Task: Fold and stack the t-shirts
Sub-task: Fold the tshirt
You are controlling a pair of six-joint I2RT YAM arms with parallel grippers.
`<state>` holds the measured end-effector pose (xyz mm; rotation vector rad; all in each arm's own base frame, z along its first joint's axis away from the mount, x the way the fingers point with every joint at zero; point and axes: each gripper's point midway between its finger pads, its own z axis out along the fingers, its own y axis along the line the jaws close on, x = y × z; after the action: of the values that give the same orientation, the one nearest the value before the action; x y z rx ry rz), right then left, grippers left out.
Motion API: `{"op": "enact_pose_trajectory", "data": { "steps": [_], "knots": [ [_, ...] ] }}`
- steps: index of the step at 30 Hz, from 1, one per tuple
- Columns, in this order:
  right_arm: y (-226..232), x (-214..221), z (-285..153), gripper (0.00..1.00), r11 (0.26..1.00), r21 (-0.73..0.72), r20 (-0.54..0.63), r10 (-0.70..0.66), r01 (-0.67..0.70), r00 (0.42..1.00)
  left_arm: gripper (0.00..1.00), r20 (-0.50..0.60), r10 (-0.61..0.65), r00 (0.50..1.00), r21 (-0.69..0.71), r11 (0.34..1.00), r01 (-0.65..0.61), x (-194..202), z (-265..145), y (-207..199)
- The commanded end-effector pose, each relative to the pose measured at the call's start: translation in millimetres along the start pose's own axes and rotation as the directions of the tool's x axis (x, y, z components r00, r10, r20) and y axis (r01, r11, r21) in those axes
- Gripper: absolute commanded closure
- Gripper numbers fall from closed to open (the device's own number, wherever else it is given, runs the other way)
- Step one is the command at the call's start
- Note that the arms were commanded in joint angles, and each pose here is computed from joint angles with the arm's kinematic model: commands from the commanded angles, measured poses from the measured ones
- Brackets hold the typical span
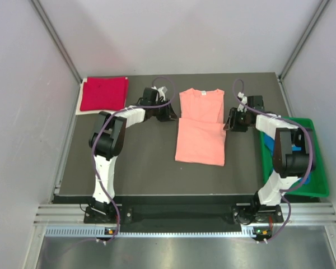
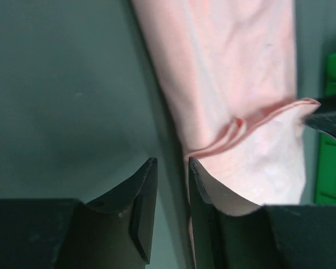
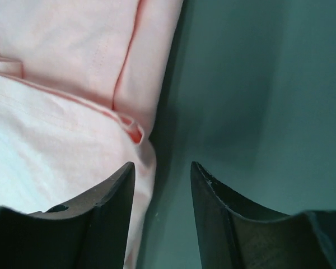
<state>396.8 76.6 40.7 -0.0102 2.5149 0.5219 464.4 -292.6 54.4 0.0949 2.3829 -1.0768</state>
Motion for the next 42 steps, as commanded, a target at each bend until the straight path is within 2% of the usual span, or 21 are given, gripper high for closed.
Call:
{"op": "enact_pose_trajectory", "data": {
  "steps": [1, 4, 7, 8, 10, 19, 25, 27, 28, 29, 31, 32, 33, 35, 38, 39, 41, 42],
  "knots": [
    [8.8, -10.8, -37.4, 0.55, 0.994, 0.032, 0.055, 0.102, -0.104, 0.993, 0.66, 0.079, 0.055, 0.995, -0.105, 0.993, -0.046, -28.4, -31.1, -9.0],
    [18.6, 2.4, -50.6, 0.55, 0.993, 0.008, 0.041, 0.120, -0.120, 0.992, 0.62, 0.098, 0.076, 0.992, -0.105, 0.992, -0.065, -24.1, -52.6, -27.3],
    [22.6, 20.9, -59.2, 0.54, 0.993, -0.008, 0.022, 0.122, -0.122, 0.992, 0.59, 0.080, 0.104, 0.991, -0.105, 0.990, -0.095, 1.2, -65.9, -44.0],
    [25.1, 20.2, -63.3, 0.54, 0.993, -0.013, 0.035, 0.121, -0.121, 0.992, 0.58, 0.046, 0.100, 0.994, -0.106, 0.990, -0.095, 21.4, -64.8, -42.5],
    [31.2, 22.6, -64.7, 0.54, 0.992, -0.047, 0.033, 0.121, -0.120, 0.992, 0.57, 0.030, 0.083, 0.996, -0.052, 0.995, -0.082, 36.2, -70.8, -55.3],
    [43.0, 42.3, -42.4, 0.55, 0.968, -0.163, -0.030, 0.190, -0.192, 0.981, 0.54, -0.101, 0.075, 0.992, -0.050, 0.995, -0.081, 117.1, -63.9, -48.5],
    [26.2, 56.8, -20.1, 0.54, 0.972, -0.114, -0.057, 0.200, -0.206, 0.978, 0.54, -0.184, 0.123, 0.975, -0.170, 0.973, -0.155, 155.9, -59.6, -29.8],
    [29.2, 59.9, -15.6, 0.55, 0.968, -0.145, -0.070, 0.196, -0.204, 0.978, 0.62, -0.191, 0.122, 0.974, -0.167, 0.974, -0.154, 161.1, -59.7, -30.4],
    [30.0, 58.9, -14.2, 0.65, 0.968, -0.156, -0.062, 0.191, -0.199, 0.980, 0.69, -0.192, 0.120, 0.974, -0.167, 0.974, -0.152, 162.9, -60.2, -30.1],
    [29.8, 60.1, -12.8, 0.74, 0.967, -0.158, -0.065, 0.191, -0.199, 0.979, 0.81, -0.191, 0.120, 0.974, -0.165, 0.974, -0.152, 163.5, -60.6, -30.7],
    [30.1, 58.9, -13.8, 0.87, 0.968, -0.162, -0.060, 0.187, -0.194, 0.981, 0.89, -0.189, 0.117, 0.975, -0.166, 0.975, -0.149, 165.2, -64.2, -31.6],
    [30.7, 58.3, -14.9, 0.87, 0.969, -0.163, -0.056, 0.178, -0.185, 0.982, 0.95, -0.187, 0.112, 0.976, -0.167, 0.975, -0.144, 165.4, -65.0, -31.8],
    [29.6, 58.2, -15.2, 0.87, 0.971, -0.153, -0.055, 0.175, -0.182, 0.983, 0.97, -0.180, 0.110, 0.977, -0.169, 0.975, -0.141, 164.3, -66.8, -32.2],
    [29.5, 53.8, -19.8, 0.86, 0.974, -0.145, -0.041, 0.169, -0.173, 0.985, 1.00, -0.182, 0.103, 0.978, -0.159, 0.978, -0.133, 167.7, -67.2, -32.6],
    [28.4, 47.1, -27.1, 0.74, 0.978, -0.119, -0.022, 0.167, -0.169, 0.986, 1.00, -0.199, 0.070, 0.977, -0.157, 0.982, -0.102, 177.4, -65.8, -29.4],
    [28.6, 47.5, -30.9, 0.64, 0.978, -0.108, -0.034, 0.175, -0.177, 0.984, 0.91, -0.202, 0.066, 0.977, -0.158, 0.983, -0.098, 178.8, -65.8, -28.7],
    [27.5, 41.6, -41.8, 0.56, 0.982, -0.076, -0.008, 0.173, -0.173, 0.985, 0.78, -0.184, 0.065, 0.981, -0.167, 0.981, -0.096, 175.7, -68.8, -28.8],
    [25.3, 44.2, -47.8, 0.50, 0.982, -0.046, -0.018, 0.183, -0.184, 0.983, 0.65, -0.173, 0.070, 0.982, -0.166, 0.981, -0.099, 171.4, -70.3, -31.8]
  ]
}}
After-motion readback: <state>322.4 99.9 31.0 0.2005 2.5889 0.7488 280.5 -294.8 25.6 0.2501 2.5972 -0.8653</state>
